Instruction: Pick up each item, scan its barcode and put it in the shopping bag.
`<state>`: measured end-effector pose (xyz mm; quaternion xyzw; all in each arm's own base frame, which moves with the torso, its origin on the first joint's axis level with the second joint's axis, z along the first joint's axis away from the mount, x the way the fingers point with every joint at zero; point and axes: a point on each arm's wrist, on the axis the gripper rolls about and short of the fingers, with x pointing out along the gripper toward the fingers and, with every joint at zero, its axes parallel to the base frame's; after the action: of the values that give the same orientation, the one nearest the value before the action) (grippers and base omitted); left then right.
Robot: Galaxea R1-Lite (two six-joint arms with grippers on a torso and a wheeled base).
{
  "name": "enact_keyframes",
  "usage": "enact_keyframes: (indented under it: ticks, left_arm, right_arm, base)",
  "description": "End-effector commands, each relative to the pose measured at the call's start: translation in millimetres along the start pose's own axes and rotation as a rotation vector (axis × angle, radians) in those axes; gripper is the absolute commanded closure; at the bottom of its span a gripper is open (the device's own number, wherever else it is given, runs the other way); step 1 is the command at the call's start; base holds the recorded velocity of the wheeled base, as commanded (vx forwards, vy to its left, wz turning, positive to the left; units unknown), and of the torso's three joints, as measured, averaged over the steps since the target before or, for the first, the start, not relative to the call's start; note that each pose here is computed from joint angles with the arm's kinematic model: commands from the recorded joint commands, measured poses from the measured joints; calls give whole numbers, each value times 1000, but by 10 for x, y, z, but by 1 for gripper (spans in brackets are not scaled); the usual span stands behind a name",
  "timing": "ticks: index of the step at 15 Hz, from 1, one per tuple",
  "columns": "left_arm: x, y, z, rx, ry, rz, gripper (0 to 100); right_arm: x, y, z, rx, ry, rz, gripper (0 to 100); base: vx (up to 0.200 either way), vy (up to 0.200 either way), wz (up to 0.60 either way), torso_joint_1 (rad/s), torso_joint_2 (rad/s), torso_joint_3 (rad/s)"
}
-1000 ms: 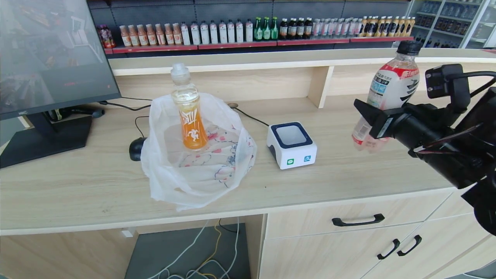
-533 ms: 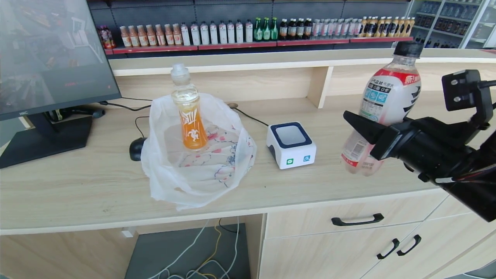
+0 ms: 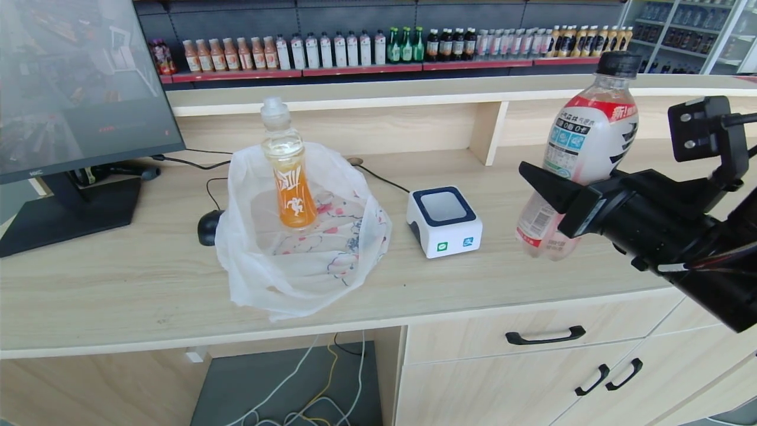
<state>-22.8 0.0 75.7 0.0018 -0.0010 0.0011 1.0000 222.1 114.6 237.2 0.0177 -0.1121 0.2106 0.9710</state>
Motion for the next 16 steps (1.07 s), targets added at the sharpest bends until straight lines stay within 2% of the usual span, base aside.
enact_keyframes:
  ticks: [1, 5, 12, 16]
  left_arm:
    - [0, 0, 1, -1, -1, 1, 0]
    - [0, 0, 1, 1, -1, 1, 0]
    - [0, 0, 1, -1, -1, 1, 0]
    - [0, 0, 1, 1, -1, 1, 0]
  right_arm:
    - [28, 54, -20, 3, 5, 21, 100]
    - [50, 108, 17, -1, -16, 19, 100]
    - [52, 282, 54, -39, -31, 53, 100]
    - [62, 279, 65, -45, -34, 34, 100]
  base:
    - [0, 0, 0, 0, 0, 0]
    - [0, 0, 0, 0, 0, 0]
    - [0, 200, 0, 3, 2, -2]
    - [0, 200, 0, 1, 4, 4]
